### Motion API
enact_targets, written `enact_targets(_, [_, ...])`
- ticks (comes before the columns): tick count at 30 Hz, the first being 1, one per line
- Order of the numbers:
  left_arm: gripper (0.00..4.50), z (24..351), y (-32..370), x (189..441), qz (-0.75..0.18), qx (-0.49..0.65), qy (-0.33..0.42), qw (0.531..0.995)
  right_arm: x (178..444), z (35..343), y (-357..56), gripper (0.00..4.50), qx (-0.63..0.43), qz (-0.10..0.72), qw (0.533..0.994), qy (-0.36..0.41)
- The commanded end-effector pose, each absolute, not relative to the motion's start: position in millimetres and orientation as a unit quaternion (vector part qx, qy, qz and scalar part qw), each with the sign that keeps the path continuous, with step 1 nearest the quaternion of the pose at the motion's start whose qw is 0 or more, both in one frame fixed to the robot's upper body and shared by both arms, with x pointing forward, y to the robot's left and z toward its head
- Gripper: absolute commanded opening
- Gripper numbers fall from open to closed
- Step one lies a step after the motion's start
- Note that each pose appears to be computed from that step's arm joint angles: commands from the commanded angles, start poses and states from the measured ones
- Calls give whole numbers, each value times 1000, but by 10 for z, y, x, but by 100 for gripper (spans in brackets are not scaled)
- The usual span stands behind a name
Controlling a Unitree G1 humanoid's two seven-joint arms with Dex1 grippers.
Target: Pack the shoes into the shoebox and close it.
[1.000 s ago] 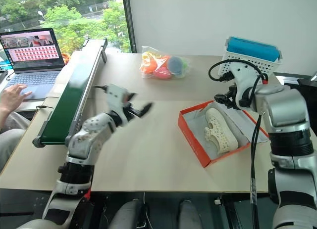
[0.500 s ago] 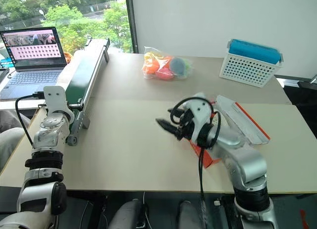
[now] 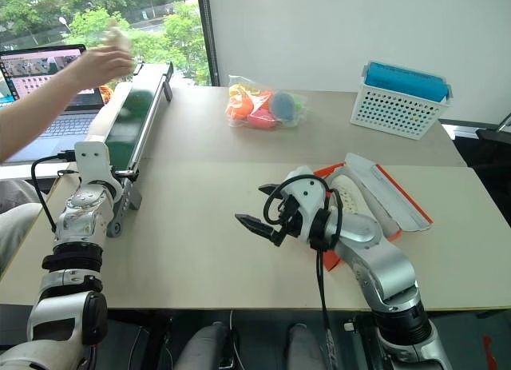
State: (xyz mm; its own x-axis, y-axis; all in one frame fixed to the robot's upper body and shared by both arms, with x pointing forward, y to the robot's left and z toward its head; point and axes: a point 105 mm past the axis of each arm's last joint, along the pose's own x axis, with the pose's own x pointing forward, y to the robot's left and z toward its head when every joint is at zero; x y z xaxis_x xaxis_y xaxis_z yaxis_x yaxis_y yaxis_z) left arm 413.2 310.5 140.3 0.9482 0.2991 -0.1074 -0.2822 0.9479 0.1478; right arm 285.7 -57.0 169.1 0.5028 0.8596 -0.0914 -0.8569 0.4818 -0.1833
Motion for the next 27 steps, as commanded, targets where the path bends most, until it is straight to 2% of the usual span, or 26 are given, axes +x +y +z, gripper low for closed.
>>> enact_targets(1, [450, 1636, 3125, 4149, 155, 71, 30, 985, 2869, 1747, -547, 445, -142, 491, 859, -36])
enact_targets(16, [450, 1604, 3083, 4157, 138, 76, 42, 987, 2937, 1633, -549, 445, -140, 465, 874, -12])
enact_targets(27, [450, 1757, 3096, 4196, 136, 82, 26, 987, 2975, 1598, -576, 445, -143, 445, 884, -8])
